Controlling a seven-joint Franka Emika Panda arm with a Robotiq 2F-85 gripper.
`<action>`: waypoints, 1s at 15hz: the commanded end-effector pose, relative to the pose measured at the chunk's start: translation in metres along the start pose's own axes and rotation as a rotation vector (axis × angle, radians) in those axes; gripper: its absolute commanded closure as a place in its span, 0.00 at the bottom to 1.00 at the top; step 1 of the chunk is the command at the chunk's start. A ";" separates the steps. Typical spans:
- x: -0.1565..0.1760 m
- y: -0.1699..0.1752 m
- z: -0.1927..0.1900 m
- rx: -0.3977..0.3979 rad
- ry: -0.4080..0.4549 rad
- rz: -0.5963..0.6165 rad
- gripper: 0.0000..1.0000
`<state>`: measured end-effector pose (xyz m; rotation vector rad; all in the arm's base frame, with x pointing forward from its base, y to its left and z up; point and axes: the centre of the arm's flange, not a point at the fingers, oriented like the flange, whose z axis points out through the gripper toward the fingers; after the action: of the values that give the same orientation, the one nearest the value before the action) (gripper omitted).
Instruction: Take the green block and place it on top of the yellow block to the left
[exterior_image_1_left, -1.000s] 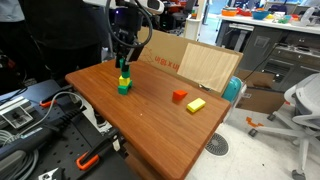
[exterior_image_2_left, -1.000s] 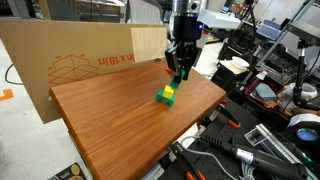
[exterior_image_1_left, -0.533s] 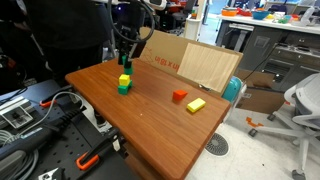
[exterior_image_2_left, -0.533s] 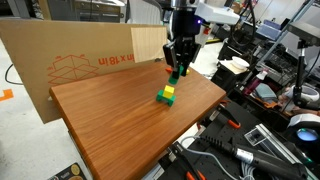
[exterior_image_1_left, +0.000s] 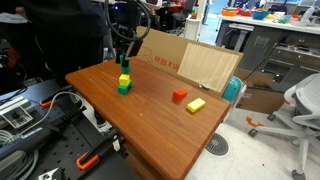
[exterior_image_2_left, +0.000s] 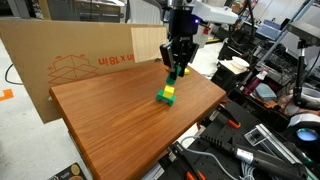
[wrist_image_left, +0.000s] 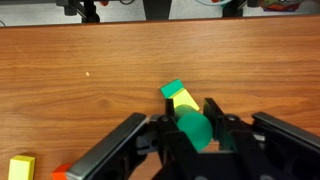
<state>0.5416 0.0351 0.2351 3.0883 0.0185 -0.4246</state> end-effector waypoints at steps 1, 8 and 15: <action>0.003 -0.007 -0.002 -0.013 -0.005 -0.007 0.91; 0.004 -0.007 0.009 -0.025 -0.030 -0.003 0.91; 0.005 -0.007 0.017 -0.030 -0.047 -0.005 0.91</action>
<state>0.5375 0.0394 0.2169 3.0766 0.0321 -0.4760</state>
